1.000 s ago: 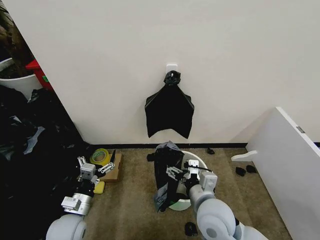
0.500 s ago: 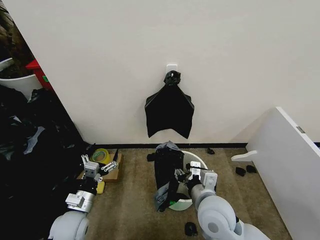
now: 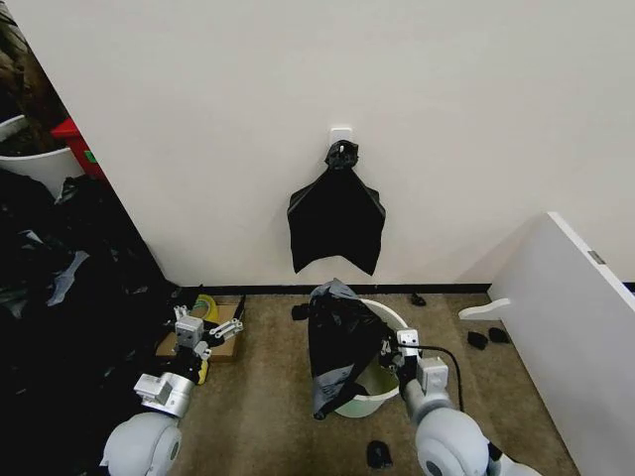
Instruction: Place the garbage bag over the trash bin.
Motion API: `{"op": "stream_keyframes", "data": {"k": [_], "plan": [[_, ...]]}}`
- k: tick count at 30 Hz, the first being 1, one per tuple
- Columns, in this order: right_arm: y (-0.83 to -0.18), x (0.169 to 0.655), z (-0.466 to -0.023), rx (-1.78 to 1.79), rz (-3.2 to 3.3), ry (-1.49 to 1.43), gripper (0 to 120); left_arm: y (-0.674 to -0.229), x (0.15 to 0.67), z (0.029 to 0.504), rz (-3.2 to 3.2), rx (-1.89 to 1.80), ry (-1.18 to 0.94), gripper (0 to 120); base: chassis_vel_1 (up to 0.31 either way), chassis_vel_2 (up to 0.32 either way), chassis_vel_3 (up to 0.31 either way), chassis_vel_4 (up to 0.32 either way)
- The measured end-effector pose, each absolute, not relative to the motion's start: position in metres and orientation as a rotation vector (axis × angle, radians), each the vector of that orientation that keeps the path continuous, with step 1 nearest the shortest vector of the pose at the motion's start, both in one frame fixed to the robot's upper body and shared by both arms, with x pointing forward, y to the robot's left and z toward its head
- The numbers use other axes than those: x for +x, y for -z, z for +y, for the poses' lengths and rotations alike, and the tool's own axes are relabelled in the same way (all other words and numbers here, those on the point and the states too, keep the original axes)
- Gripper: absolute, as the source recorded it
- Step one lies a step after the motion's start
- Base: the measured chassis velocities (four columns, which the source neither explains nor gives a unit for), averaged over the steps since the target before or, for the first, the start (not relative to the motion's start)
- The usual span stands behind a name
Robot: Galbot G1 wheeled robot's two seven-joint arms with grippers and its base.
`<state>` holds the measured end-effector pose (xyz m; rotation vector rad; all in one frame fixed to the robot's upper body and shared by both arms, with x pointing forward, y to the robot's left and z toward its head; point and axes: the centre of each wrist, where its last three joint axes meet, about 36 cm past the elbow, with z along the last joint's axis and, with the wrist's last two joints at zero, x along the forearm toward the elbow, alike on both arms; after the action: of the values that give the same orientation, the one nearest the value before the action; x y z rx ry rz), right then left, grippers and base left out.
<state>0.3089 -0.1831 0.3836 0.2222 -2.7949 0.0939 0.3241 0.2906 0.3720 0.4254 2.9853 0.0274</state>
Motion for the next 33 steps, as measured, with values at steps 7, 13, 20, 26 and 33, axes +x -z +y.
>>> {"op": "stream_keyframes", "data": {"k": [7, 13, 20, 26, 33], "plan": [[-0.393, 0.304, -0.192, 0.248, -2.742, 0.087, 0, -0.36, 0.322, 0.273, 3.017, 0.533, -0.035, 100, 0.0, 0.0, 0.0, 0.0], [-0.399, 0.315, -0.207, 0.201, -2.786, -0.041, 0, -0.356, 0.319, 0.266, 3.052, 0.599, 0.045, 100, 0.0, 0.0, 0.0, 0.0], [-0.377, 0.309, -0.211, 0.247, -2.814, -0.211, 0, -0.355, 0.318, 0.232, 3.145, 0.75, 0.249, 100, 0.0, 0.0, 0.0, 0.0], [-0.36, 0.312, -0.218, 0.342, -2.867, -0.344, 0, -0.354, 0.32, 0.204, 3.236, 0.798, 0.33, 100, 0.0, 0.0, 0.0, 0.0], [-0.358, 0.311, -0.219, 0.353, -2.883, -0.338, 0, -0.359, 0.334, 0.157, 3.373, 0.879, 0.3, 99, 0.0, 0.0, 0.0, 0.0]]}}
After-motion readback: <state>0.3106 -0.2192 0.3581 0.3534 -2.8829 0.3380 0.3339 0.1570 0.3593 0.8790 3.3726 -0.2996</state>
